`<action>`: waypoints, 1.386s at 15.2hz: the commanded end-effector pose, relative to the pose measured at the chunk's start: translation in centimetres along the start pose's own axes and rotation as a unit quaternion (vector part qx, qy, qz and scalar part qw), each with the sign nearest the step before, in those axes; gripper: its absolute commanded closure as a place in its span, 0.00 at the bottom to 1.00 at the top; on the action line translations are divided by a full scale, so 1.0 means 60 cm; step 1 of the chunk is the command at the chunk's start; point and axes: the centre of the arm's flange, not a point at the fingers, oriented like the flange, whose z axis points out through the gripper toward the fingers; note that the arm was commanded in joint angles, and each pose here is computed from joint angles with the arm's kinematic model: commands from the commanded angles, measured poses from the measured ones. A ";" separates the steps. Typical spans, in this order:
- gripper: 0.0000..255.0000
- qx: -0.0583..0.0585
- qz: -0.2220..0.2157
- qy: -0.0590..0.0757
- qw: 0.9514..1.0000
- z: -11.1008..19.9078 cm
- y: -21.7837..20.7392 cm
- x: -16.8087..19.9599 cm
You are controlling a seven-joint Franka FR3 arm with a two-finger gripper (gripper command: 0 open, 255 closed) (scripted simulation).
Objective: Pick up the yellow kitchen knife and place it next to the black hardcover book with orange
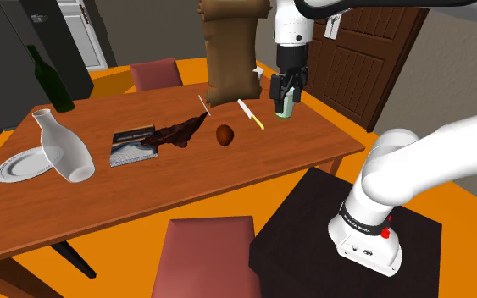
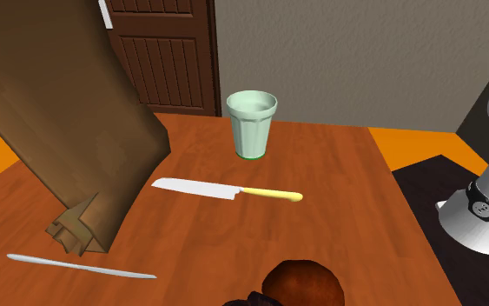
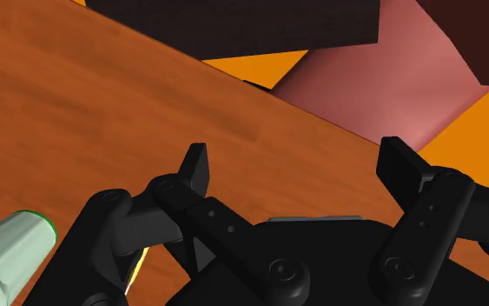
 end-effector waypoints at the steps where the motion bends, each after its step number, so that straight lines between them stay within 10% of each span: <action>1: 0.00 0.000 0.000 0.000 1.000 0.000 0.000 0.000; 21: 0.00 -0.001 0.136 0.036 0.990 0.164 0.199 0.335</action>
